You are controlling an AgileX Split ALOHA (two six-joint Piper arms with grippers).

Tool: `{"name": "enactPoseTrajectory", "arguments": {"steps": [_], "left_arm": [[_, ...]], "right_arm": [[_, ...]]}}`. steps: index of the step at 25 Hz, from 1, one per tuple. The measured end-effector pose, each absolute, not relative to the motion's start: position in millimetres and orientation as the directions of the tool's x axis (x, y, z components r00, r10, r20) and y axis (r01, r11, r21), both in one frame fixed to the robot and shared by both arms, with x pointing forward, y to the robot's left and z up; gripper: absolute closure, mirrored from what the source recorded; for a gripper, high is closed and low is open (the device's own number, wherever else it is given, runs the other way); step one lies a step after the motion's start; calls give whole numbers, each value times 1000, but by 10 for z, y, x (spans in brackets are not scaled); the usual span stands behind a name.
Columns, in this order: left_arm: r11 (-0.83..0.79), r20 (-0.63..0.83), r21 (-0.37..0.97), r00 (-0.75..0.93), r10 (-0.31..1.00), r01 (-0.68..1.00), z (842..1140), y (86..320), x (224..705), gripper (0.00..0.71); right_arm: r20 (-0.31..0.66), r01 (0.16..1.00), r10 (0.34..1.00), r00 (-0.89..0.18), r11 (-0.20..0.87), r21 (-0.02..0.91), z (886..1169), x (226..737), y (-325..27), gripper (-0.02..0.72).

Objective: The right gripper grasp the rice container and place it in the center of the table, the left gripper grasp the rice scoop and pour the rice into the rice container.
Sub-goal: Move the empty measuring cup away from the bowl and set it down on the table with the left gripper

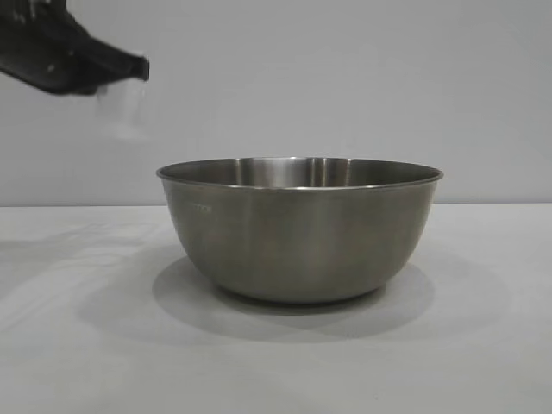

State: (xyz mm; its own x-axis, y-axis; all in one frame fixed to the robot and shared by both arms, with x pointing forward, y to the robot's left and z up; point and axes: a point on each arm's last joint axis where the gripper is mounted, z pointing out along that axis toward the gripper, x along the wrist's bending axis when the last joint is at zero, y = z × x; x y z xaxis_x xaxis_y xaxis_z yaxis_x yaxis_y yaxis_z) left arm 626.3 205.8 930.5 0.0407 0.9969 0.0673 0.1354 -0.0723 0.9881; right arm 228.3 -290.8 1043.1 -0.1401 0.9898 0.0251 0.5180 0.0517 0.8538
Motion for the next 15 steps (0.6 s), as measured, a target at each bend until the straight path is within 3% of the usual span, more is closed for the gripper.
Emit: {"name": "enactPoseTrajectory", "arguments": {"steps": [8, 15], "left_arm": [[-105, 94, 972, 62, 994, 210, 8985, 2042, 6275, 710], [-85, 70, 977, 78, 994, 197, 8754, 2128, 5940, 710]], "right_arm": [[25, 518, 990, -140, 52, 854, 10431, 2283, -2908, 202], [25, 518, 990, -140, 52, 854, 10431, 2283, -2908, 202]]}}
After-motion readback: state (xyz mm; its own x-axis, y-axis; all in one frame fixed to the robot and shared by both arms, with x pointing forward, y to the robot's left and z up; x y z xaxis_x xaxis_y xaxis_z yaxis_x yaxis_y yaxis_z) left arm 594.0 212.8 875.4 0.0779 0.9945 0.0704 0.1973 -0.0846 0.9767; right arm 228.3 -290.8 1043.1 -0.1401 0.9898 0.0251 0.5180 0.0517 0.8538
